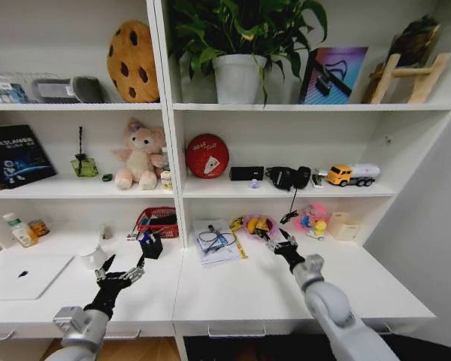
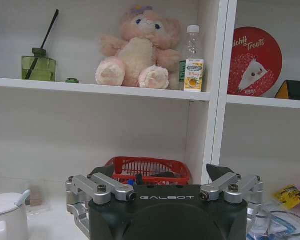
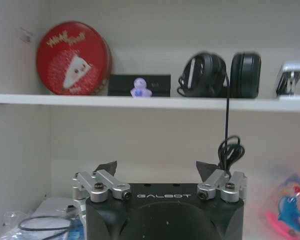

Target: Organize the objects on the table.

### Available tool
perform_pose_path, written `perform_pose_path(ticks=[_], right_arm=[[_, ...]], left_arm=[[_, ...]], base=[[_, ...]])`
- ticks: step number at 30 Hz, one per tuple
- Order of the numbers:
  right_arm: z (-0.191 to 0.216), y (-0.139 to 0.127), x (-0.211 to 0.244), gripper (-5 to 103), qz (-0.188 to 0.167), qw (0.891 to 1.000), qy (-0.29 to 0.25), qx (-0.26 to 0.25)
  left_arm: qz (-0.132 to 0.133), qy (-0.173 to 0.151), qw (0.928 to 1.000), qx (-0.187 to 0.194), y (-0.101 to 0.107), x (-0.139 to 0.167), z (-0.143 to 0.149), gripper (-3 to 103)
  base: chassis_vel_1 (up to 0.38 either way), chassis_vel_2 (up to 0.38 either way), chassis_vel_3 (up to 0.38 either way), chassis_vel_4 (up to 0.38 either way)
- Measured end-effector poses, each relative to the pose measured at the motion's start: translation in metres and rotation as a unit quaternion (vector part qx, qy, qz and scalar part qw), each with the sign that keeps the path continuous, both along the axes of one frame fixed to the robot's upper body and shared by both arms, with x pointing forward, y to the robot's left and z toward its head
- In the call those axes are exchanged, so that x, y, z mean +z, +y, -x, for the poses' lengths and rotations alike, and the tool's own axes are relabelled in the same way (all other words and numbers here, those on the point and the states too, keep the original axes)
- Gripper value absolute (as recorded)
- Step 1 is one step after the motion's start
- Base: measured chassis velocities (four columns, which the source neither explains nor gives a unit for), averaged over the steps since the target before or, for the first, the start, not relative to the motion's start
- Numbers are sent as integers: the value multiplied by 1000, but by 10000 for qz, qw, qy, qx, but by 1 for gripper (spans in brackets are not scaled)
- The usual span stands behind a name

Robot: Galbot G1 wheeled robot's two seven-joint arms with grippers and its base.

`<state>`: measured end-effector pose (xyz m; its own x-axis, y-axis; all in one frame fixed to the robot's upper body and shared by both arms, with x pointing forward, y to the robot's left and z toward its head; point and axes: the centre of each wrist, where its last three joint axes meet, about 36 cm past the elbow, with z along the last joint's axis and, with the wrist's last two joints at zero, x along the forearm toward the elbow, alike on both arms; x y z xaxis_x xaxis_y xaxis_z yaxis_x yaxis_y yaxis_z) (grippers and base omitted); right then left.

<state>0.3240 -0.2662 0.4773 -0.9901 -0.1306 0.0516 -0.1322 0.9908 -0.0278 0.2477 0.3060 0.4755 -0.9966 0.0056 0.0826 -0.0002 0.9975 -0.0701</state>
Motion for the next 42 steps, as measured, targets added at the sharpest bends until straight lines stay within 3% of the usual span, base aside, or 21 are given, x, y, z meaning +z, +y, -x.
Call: perform_pose_path(ticks=[3,8,14,30,42], right_arm=[[42,16,21,99,574,9983,-71,33],[66,35,25,100,783,9969,-40,82],[66,38,17,100,1207,9923,-114,240],[59,39,7,100,1200,9922,-172,286],[61,43,4,100,1121,9934,-16,255]], left_arm=[[0,1,10000,-1,0,0,0,100],[1,0,10000,-1,0,0,0,100],[0,0,10000,-1,0,0,0,100],[0,1,10000,0,0,0,0,100],[0,0,10000,1,0,0,0,100]], base=[[0,0,0,0],[0,0,0,0],[60,47,-66,-64],[208,209,-197,-220],[342,346,-355,-355]])
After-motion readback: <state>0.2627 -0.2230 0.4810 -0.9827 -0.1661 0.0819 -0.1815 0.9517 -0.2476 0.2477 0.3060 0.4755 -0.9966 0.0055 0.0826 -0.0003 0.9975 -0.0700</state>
